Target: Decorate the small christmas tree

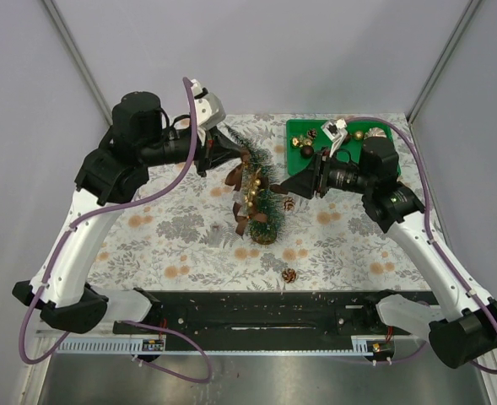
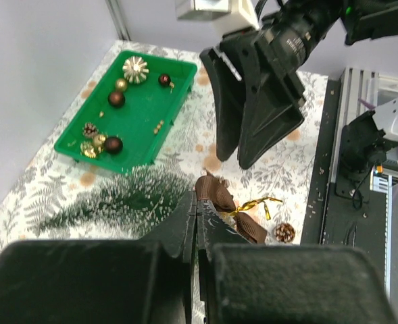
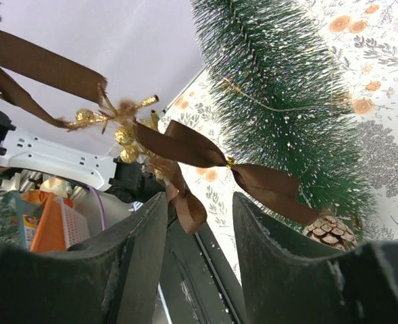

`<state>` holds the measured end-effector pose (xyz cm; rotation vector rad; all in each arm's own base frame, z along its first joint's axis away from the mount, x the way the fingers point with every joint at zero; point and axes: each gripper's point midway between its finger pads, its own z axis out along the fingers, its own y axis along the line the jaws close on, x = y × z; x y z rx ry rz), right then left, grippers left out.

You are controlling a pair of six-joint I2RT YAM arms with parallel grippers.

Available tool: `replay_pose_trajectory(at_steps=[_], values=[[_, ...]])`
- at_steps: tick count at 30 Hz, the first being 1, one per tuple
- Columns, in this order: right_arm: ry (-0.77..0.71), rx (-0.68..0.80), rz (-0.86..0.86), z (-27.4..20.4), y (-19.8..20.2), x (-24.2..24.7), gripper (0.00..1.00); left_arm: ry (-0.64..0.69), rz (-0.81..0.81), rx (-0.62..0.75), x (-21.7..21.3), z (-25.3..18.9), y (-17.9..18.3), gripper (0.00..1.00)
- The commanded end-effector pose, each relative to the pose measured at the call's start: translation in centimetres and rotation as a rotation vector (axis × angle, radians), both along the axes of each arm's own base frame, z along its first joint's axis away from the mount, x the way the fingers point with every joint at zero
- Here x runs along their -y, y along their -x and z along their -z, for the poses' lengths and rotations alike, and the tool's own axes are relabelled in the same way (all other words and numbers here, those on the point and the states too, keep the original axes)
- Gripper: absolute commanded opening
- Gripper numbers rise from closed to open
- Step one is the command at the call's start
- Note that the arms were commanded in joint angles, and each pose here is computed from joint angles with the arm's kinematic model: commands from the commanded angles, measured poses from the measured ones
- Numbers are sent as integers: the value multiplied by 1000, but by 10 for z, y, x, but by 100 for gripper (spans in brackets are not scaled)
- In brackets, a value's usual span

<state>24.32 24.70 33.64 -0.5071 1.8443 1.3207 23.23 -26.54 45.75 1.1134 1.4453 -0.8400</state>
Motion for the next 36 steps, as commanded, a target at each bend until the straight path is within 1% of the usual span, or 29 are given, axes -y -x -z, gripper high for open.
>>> replay_pose_trajectory(at_steps=[1, 5, 10, 14, 18, 23, 26, 31, 32, 35, 36], values=[[19, 135, 19, -14, 1, -4, 52, -17, -85, 51, -19, 0, -5, 0], [82, 140, 54, -3, -3, -8, 51, -41, -217, 58, -34, 11, -21, 0], [91, 160, 97, -3, -7, -6, 48, -88, -372, 64, -54, 35, -41, 0], [83, 178, 127, -7, -12, -4, 46, -102, -394, 42, -51, 59, -52, 0], [68, 196, 175, -13, -19, -1, 46, -91, -428, 29, -45, 67, -71, 0], [30, 247, 218, -32, -29, 0, 55, -45, -502, -6, -48, 66, -86, 0], [4, 267, 192, -45, -36, -9, 58, -19, -526, -54, -48, 73, -87, 0], [-38, 281, 154, -59, -48, -23, 61, 21, -523, -130, -41, 84, -87, 0], [-40, 276, 150, -59, -49, -25, 62, 36, -533, -164, -39, 87, -88, 0], [-42, 264, 142, -57, -49, -26, 62, 38, -525, -198, -33, 94, -92, 12], [-42, 267, 141, -57, -48, -26, 62, 38, -517, -206, -31, 96, -92, 19]])
